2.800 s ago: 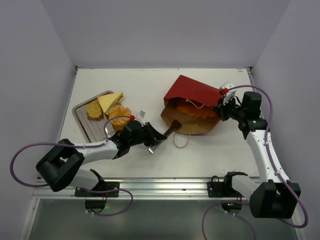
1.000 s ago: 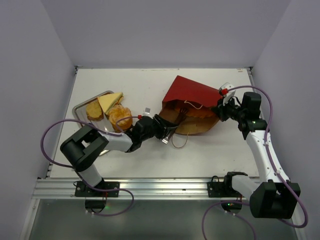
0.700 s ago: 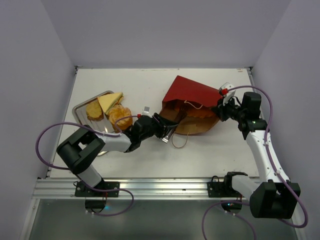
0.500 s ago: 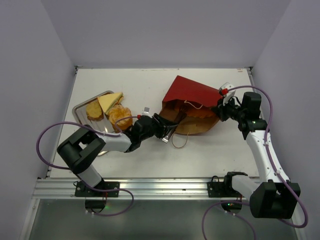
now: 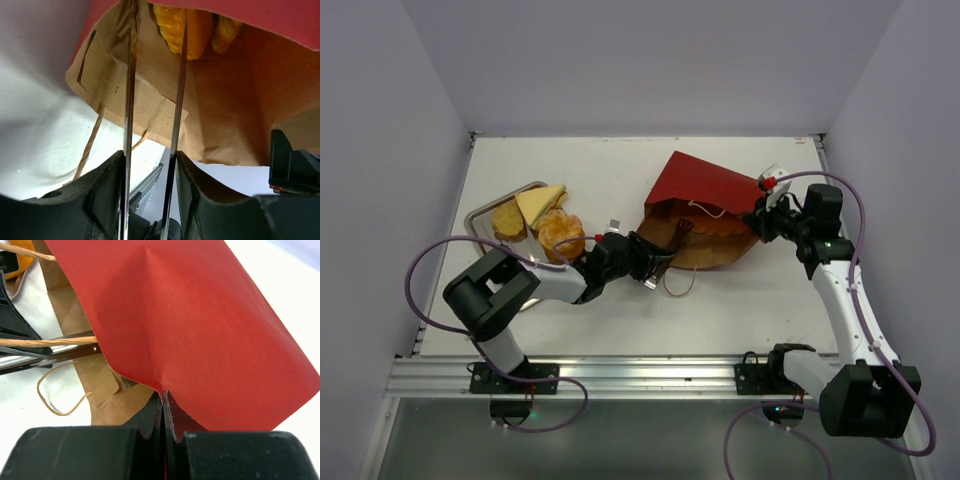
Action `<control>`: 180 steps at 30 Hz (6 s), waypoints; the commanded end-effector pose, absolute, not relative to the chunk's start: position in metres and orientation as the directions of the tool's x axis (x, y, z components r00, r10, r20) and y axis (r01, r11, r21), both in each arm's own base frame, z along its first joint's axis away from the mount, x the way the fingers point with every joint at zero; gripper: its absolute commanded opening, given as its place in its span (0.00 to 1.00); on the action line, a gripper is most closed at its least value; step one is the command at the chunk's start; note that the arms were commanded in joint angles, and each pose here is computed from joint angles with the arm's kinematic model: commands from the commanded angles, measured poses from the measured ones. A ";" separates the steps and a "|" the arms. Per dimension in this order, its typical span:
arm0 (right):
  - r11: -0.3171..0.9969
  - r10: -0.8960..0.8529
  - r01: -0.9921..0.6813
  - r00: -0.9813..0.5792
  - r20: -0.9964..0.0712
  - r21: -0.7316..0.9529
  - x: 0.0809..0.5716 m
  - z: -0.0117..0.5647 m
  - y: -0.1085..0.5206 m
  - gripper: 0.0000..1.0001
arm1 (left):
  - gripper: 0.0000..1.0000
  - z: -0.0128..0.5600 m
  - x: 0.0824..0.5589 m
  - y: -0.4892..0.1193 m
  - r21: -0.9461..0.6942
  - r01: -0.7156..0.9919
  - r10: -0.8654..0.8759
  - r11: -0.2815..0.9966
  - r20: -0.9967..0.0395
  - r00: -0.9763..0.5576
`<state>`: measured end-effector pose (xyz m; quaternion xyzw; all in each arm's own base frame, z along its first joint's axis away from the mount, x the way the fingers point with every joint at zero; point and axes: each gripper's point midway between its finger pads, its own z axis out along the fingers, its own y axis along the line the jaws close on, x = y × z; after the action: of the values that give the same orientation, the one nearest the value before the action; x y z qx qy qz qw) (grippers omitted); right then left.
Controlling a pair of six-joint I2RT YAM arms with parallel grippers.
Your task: Take the fake bread out of the paper bag
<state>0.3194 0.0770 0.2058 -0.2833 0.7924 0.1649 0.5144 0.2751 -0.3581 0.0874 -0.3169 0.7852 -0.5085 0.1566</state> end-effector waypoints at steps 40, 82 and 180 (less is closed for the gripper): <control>0.775 -0.260 -0.631 -0.263 -0.929 -0.038 0.319 0.219 0.082 0.02 | 0.00 0.145 0.313 -0.358 -0.946 -0.120 -0.658 0.301 -0.115 -0.744; 0.834 -0.219 -0.551 -0.286 -0.933 -0.027 0.329 0.220 0.071 0.00 | 0.00 0.205 0.150 -0.273 -0.883 0.204 -0.309 0.423 -0.352 -0.883; 0.832 -0.214 -0.554 -0.274 -0.938 -0.028 0.327 0.225 0.072 0.00 | 0.43 0.177 0.284 -0.018 -0.896 -0.427 -0.990 0.124 -0.085 -0.109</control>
<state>0.3248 0.0721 0.2163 -0.2443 0.7942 0.1567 0.5339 0.2818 -0.0119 0.1629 -0.5683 0.6504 -0.3405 0.3716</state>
